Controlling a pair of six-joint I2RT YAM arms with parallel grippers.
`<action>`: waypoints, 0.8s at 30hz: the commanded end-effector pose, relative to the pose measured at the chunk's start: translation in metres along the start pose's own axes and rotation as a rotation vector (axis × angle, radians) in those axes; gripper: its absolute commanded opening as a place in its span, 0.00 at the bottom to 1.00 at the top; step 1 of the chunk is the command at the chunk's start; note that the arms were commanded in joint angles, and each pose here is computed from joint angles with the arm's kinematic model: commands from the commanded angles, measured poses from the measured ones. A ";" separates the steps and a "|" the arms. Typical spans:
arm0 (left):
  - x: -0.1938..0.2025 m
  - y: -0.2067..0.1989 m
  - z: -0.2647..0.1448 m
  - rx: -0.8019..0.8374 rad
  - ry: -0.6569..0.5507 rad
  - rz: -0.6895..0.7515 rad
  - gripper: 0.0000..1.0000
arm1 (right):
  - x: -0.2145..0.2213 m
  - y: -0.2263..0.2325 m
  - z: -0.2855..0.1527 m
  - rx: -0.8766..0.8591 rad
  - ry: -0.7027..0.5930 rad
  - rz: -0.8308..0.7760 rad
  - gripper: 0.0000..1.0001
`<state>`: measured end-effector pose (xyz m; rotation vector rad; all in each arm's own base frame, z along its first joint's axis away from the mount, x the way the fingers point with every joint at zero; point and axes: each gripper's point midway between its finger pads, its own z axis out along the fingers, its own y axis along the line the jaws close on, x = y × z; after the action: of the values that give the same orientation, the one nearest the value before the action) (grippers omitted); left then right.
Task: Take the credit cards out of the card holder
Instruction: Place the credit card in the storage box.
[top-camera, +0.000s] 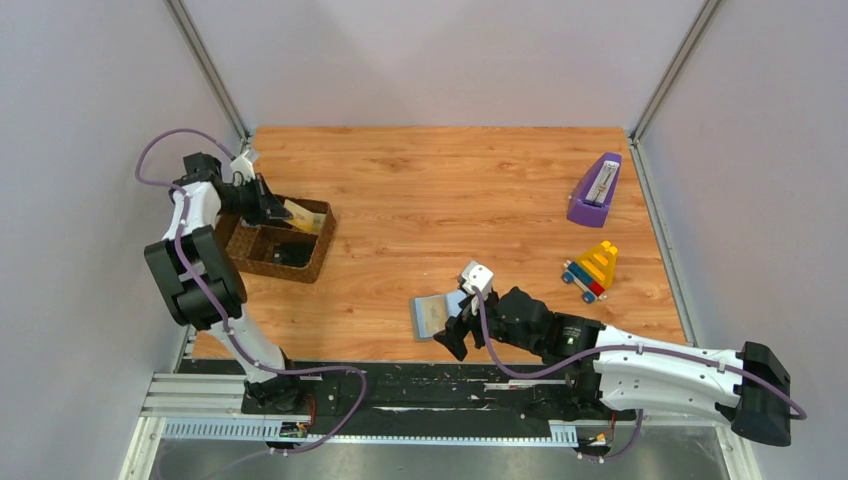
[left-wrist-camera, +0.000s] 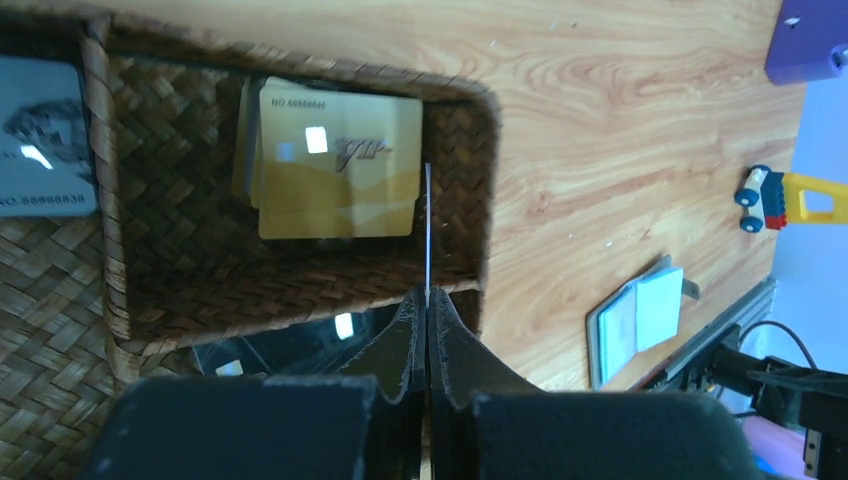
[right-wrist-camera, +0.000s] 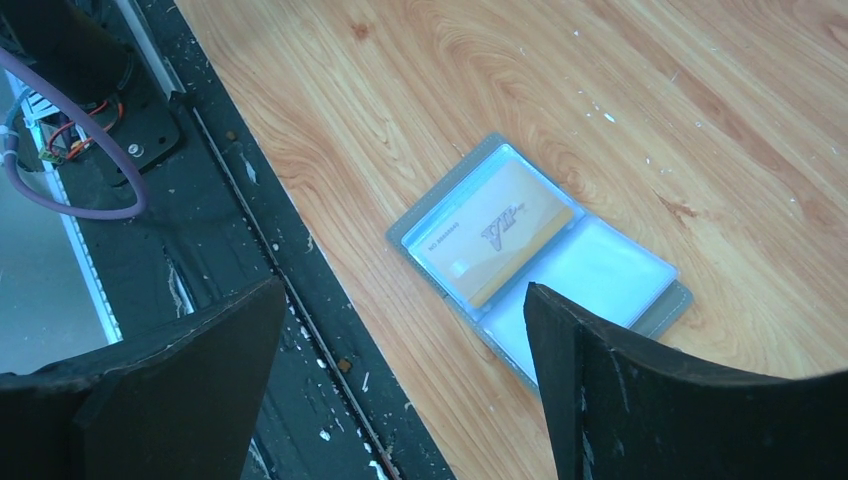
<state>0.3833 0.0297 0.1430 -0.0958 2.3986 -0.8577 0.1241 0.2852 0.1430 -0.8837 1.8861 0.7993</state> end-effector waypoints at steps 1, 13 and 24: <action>-0.002 0.003 0.001 0.004 0.026 0.034 0.00 | -0.031 -0.001 0.001 0.018 -0.081 -0.009 0.92; -0.009 0.017 0.028 0.025 0.046 0.016 0.03 | -0.029 -0.007 0.008 0.044 -0.061 -0.026 0.92; -0.017 0.013 0.054 0.038 0.090 0.033 0.03 | -0.030 -0.014 0.011 0.076 -0.061 -0.019 0.93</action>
<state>0.4140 0.0155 0.1020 -0.0415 2.4865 -0.9223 0.1393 0.2829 0.1325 -0.8820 1.9134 0.7059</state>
